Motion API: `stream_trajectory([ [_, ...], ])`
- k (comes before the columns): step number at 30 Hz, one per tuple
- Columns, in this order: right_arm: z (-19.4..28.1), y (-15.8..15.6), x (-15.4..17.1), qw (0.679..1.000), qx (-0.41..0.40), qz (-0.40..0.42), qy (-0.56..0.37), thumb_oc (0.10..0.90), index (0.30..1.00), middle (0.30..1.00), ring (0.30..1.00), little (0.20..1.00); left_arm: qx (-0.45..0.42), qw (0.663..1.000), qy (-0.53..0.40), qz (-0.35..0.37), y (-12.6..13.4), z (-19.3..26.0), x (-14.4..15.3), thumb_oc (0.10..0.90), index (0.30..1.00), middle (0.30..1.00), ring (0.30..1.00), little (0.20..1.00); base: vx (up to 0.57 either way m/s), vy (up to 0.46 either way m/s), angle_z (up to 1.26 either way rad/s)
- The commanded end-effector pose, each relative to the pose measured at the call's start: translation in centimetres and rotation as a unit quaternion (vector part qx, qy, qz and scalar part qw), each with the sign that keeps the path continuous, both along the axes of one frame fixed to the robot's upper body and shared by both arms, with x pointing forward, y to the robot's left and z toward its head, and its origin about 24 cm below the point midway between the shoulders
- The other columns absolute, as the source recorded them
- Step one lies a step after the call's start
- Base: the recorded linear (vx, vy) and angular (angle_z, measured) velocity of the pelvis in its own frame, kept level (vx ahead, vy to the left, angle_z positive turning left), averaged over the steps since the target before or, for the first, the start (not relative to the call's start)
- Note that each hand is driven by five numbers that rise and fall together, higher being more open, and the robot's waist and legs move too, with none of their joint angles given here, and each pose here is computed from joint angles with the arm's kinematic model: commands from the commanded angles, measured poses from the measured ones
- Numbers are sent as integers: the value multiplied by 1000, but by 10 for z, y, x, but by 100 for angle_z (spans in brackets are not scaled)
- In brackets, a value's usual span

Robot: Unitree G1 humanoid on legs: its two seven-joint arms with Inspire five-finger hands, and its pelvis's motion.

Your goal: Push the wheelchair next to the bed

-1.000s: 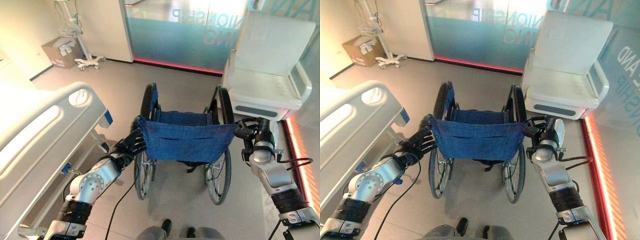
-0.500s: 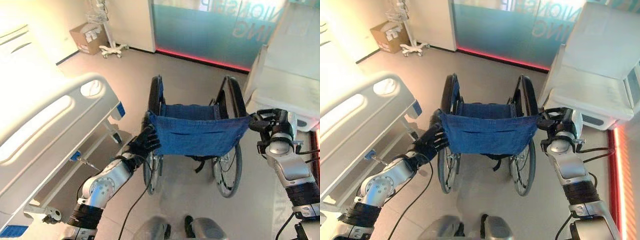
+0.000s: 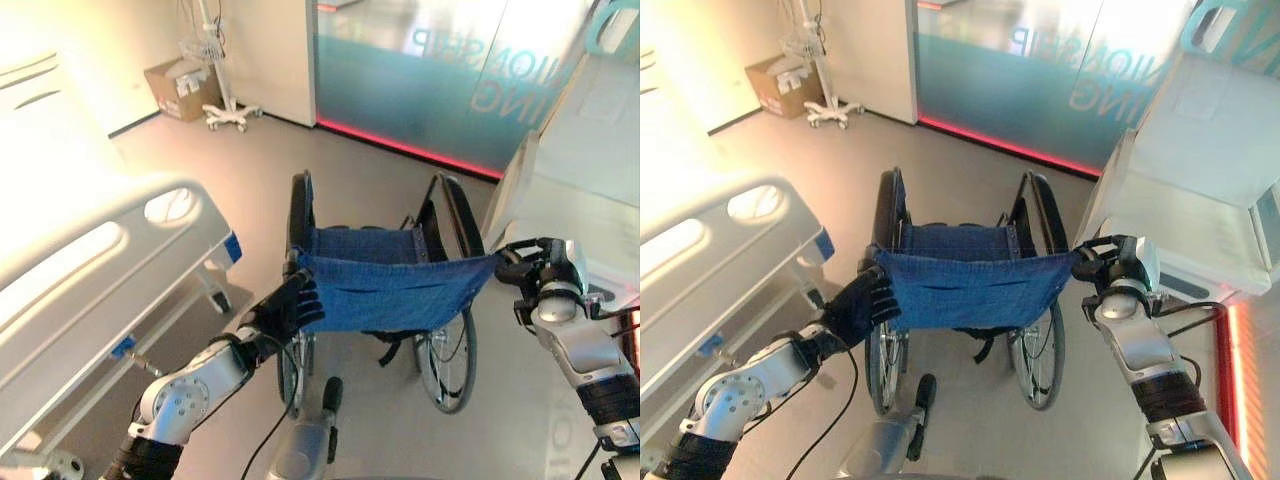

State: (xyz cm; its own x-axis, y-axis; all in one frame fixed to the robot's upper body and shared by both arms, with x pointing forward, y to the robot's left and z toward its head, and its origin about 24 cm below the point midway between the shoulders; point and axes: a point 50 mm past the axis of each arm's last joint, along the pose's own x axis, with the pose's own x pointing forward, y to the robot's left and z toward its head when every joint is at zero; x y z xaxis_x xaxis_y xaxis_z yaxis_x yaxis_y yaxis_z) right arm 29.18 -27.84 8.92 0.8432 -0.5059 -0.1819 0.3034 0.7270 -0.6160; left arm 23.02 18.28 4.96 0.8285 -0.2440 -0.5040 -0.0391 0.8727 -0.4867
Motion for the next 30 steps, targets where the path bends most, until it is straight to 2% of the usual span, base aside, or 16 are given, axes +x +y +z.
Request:
stream_trajectory([
  [1, 35, 91, 31, 963, 126, 211, -105, 400, 300, 300, 300, 300, -2, 987, -148, 57, 17, 55, 27, 400, 300, 300, 300, 300, 631, 21, -26],
  [7, 35, 103, 33, 959, 122, 230, -109, 400, 300, 300, 300, 300, 12, 989, -144, 26, 17, 63, 34, 400, 300, 300, 300, 300, 426, 21, -9],
  [12, 43, 112, 38, 953, 82, 269, -114, 400, 300, 300, 300, 300, 12, 990, -143, -9, 8, 67, 41, 400, 300, 300, 300, 300, 405, -4, 30],
  [15, 53, 106, 41, 951, 54, 275, -131, 400, 300, 300, 300, 300, 10, 987, -155, -36, 2, 69, 43, 400, 300, 300, 300, 300, 351, -123, -1],
  [19, 73, 101, 46, 947, 40, 281, -150, 400, 300, 300, 300, 300, 6, 983, -175, -54, -10, 71, 45, 400, 300, 300, 300, 300, 386, -260, 64],
  [22, 104, 104, 49, 939, 23, 307, -153, 400, 300, 300, 300, 300, 4, 979, -200, -50, -4, 76, 44, 400, 300, 300, 300, 300, 402, -404, 83],
  [26, 117, 106, 53, 938, 21, 311, -151, 400, 300, 300, 300, 300, -5, 978, -203, -55, 1, 73, 37, 400, 300, 300, 300, 300, 274, -331, 95],
  [30, 124, 112, 60, 937, 7, 322, -134, 400, 300, 300, 300, 300, -11, 980, -192, -58, -6, 72, 29, 400, 300, 300, 300, 300, 259, -298, 82],
])
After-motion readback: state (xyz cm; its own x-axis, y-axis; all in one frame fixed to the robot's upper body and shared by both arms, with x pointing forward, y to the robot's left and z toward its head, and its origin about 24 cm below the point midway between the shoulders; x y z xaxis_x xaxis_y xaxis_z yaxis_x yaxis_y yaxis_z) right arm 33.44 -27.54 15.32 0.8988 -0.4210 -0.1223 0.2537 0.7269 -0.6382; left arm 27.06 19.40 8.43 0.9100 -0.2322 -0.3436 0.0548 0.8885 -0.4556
